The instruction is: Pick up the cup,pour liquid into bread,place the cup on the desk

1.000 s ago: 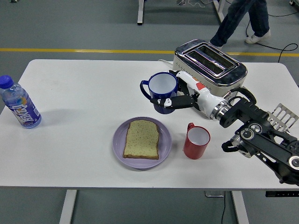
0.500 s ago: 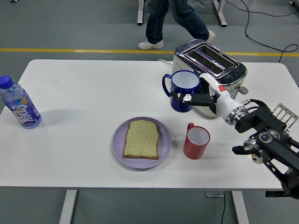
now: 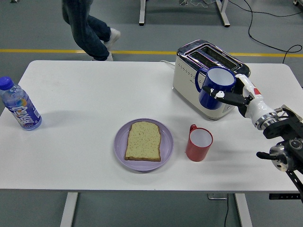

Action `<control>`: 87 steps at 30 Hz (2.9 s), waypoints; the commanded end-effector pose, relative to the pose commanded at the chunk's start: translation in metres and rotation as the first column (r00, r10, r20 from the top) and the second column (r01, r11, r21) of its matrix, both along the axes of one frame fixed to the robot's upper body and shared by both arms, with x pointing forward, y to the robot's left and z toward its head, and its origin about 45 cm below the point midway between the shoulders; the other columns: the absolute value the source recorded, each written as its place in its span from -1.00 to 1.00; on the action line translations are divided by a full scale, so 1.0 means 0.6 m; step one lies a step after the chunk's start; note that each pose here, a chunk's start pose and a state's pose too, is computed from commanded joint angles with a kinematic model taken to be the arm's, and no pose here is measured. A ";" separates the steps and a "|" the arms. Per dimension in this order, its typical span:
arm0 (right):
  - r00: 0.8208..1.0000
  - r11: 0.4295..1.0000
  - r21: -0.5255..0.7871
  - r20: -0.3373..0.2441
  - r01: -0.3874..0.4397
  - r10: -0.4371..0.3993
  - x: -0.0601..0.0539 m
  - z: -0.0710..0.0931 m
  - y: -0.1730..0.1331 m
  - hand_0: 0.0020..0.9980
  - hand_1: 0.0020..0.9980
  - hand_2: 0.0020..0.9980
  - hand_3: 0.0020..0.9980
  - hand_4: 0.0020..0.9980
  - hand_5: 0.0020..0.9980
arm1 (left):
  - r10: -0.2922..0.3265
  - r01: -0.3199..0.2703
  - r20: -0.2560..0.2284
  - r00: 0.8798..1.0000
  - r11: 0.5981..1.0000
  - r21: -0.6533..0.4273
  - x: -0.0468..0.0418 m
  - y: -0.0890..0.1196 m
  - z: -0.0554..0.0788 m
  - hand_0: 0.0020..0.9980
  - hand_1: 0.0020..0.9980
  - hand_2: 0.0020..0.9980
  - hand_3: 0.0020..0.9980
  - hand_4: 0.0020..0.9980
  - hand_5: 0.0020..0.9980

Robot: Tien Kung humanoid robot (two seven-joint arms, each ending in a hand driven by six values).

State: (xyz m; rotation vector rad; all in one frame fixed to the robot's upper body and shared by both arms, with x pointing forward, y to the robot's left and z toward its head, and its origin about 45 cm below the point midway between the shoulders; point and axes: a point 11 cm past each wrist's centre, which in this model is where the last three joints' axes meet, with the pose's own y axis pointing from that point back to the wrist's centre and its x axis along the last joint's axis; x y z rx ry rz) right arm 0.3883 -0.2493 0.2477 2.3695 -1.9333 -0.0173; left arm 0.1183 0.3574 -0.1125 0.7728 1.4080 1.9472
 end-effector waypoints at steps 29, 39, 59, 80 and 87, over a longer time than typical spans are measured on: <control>0.981 0.975 -0.127 0.093 0.183 -0.172 -0.032 -0.099 -0.141 -0.09 -0.20 0.06 0.06 0.24 -1.00 | -0.013 0.013 -0.008 1.000 1.000 -0.006 0.001 -0.008 -0.001 0.38 0.51 0.55 0.22 -0.21 1.00; 0.976 0.964 -0.151 0.058 0.217 -0.211 -0.037 -0.134 -0.158 -0.07 -0.19 0.06 0.06 0.21 -1.00 | -0.023 0.023 -0.015 1.000 1.000 -0.009 -0.001 -0.011 -0.002 0.38 0.51 0.55 0.22 -0.21 1.00; 0.976 0.957 -0.191 0.035 0.218 -0.215 -0.046 -0.192 -0.163 -0.07 -0.19 0.06 0.07 0.20 -1.00 | -0.021 0.021 -0.013 1.000 1.000 -0.013 -0.001 -0.013 -0.003 0.38 0.51 0.55 0.22 -0.21 1.00; 0.980 0.957 -0.218 0.005 0.193 -0.197 -0.076 -0.238 -0.153 -0.04 -0.17 0.06 0.07 0.19 -1.00 | -0.026 0.025 -0.010 1.000 1.000 -0.014 0.003 -0.013 -0.002 0.38 0.51 0.55 0.22 -0.21 1.00; 0.983 0.958 -0.223 -0.009 0.178 -0.185 -0.083 -0.248 -0.147 -0.03 -0.17 0.06 0.07 0.18 -1.00 | -0.028 0.028 -0.010 1.000 1.000 -0.014 0.003 -0.013 -0.002 0.38 0.51 0.55 0.22 -0.21 1.00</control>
